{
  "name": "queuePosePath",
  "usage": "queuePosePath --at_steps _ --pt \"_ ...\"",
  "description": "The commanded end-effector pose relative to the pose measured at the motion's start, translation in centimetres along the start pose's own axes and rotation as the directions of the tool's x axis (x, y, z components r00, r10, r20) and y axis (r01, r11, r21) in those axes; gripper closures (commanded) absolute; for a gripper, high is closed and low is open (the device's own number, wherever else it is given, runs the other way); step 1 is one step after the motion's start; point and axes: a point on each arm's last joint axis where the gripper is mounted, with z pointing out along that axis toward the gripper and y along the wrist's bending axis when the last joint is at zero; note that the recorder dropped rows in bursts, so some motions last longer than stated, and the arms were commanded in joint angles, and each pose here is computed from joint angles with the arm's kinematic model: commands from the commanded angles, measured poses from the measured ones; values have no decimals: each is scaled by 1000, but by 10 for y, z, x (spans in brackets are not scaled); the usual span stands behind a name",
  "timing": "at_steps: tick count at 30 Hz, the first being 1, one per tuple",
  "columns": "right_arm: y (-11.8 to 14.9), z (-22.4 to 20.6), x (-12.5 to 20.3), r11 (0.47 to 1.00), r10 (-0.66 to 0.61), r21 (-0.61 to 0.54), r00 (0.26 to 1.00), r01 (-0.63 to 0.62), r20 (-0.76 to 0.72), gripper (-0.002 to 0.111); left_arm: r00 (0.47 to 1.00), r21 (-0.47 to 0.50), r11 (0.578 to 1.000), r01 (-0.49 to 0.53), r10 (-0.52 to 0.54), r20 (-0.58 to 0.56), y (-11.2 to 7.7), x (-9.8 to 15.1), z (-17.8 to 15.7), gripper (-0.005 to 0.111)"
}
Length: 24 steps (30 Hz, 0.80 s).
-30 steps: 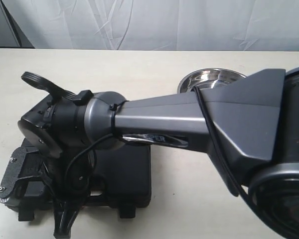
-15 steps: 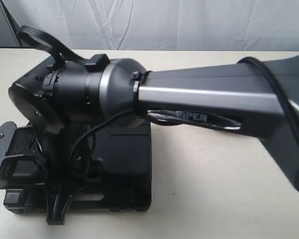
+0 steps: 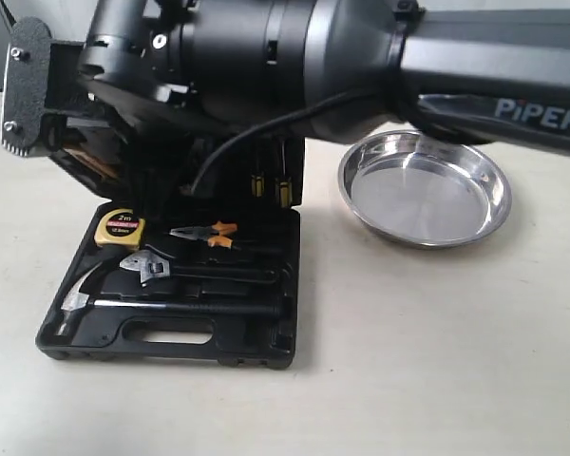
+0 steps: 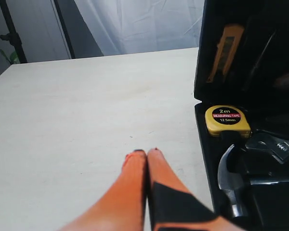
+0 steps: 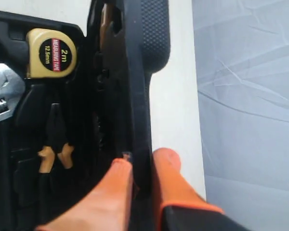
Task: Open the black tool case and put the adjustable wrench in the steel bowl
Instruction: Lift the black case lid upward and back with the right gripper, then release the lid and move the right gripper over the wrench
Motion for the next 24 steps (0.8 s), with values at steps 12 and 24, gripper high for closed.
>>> queuePosePath --at_steps 12,24 --pt "-68 22 42 956 234 150 964 -251 123 92 1000 -1 1000 3 -3 15 0 -2 0 107" --pt "-52 27 34 846 532 -70 833 -528 149 109 1000 -1 1000 3 -3 17 0 -2 -1 107"
